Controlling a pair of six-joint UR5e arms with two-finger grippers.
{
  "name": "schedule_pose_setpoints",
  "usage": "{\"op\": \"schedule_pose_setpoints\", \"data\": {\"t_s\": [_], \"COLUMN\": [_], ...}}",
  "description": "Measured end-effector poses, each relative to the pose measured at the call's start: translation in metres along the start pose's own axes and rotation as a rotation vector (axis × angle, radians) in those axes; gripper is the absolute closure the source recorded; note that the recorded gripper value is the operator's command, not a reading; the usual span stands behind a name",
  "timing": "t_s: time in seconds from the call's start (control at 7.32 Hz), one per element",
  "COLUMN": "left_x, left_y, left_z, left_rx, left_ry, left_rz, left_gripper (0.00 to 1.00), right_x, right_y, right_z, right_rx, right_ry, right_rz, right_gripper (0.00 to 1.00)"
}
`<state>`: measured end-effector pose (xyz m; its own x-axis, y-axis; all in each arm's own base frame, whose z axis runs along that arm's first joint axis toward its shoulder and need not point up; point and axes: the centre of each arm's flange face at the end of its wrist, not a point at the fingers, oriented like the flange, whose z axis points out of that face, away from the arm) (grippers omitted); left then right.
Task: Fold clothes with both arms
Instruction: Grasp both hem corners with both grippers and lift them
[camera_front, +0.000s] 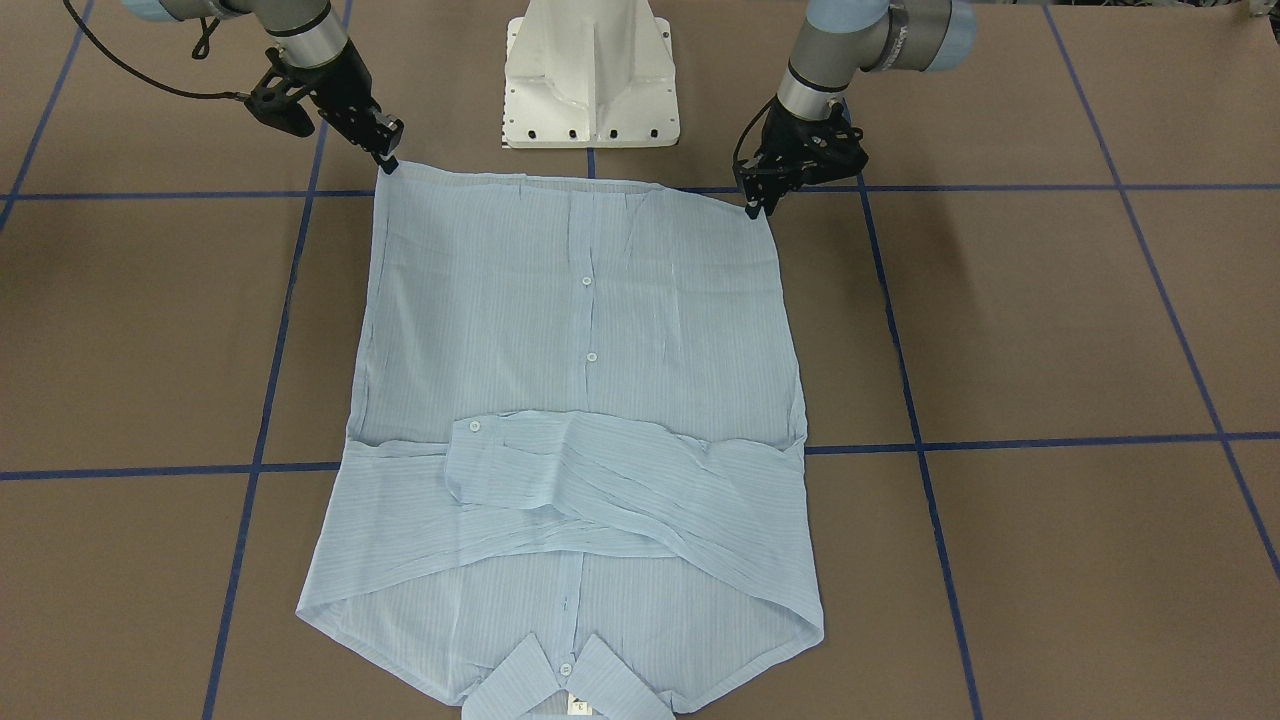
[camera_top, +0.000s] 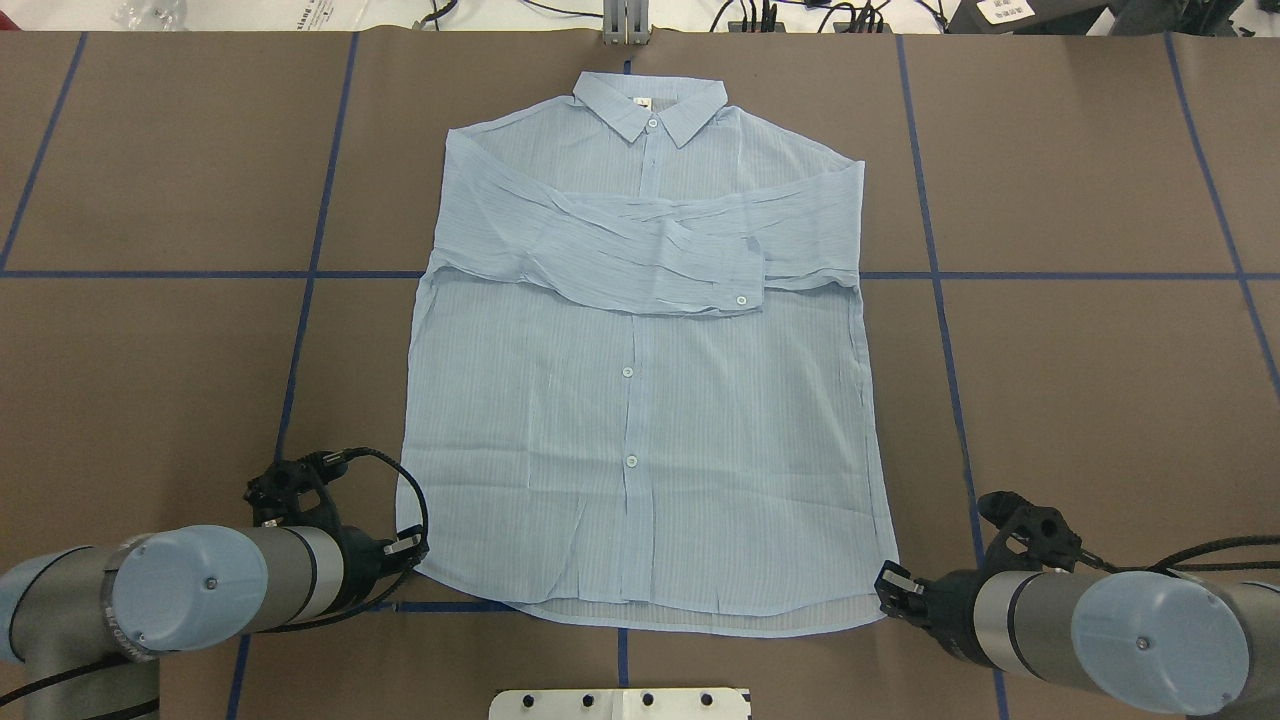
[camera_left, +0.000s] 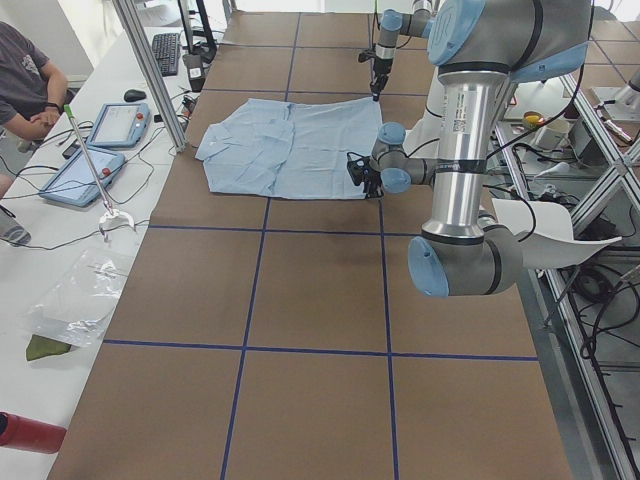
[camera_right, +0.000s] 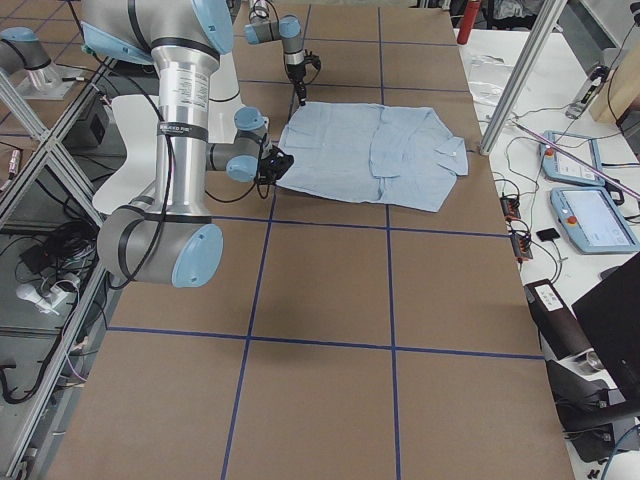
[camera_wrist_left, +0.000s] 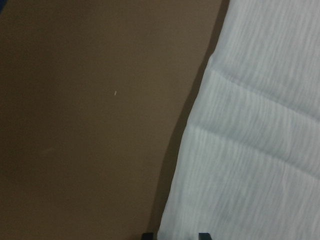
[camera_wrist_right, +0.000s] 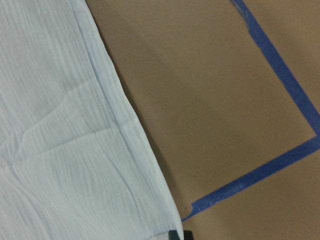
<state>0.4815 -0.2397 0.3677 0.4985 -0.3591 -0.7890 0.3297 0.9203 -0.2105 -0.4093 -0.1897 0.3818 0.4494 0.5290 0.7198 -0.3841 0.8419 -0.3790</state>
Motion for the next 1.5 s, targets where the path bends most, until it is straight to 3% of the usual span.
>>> {"op": "schedule_pose_setpoints", "data": {"t_s": [0.55,0.82,1.23,1.5], "left_x": [0.002,0.002,-0.007,-0.005], "left_y": [0.001,0.005,0.044,0.066], "left_z": [-0.005,-0.025,-0.080,-0.099], "left_rx": [-0.002,-0.015,-0.105,-0.157], "left_ry": [0.003,0.016,0.058,0.070], "left_rz": [0.000,-0.008,-0.059,-0.097], "left_gripper": [1.00,1.00,1.00,1.00], "right_x": [-0.001,0.001,0.007,0.008], "right_y": [0.000,0.006,0.026,0.032], "right_z": [-0.002,-0.010,-0.026,-0.033], "right_rx": [-0.001,-0.018,-0.065,-0.082], "right_ry": [-0.002,-0.007,-0.007,-0.010], "right_rz": [0.000,-0.007,-0.035,-0.045], "right_gripper": [1.00,1.00,1.00,1.00]}}
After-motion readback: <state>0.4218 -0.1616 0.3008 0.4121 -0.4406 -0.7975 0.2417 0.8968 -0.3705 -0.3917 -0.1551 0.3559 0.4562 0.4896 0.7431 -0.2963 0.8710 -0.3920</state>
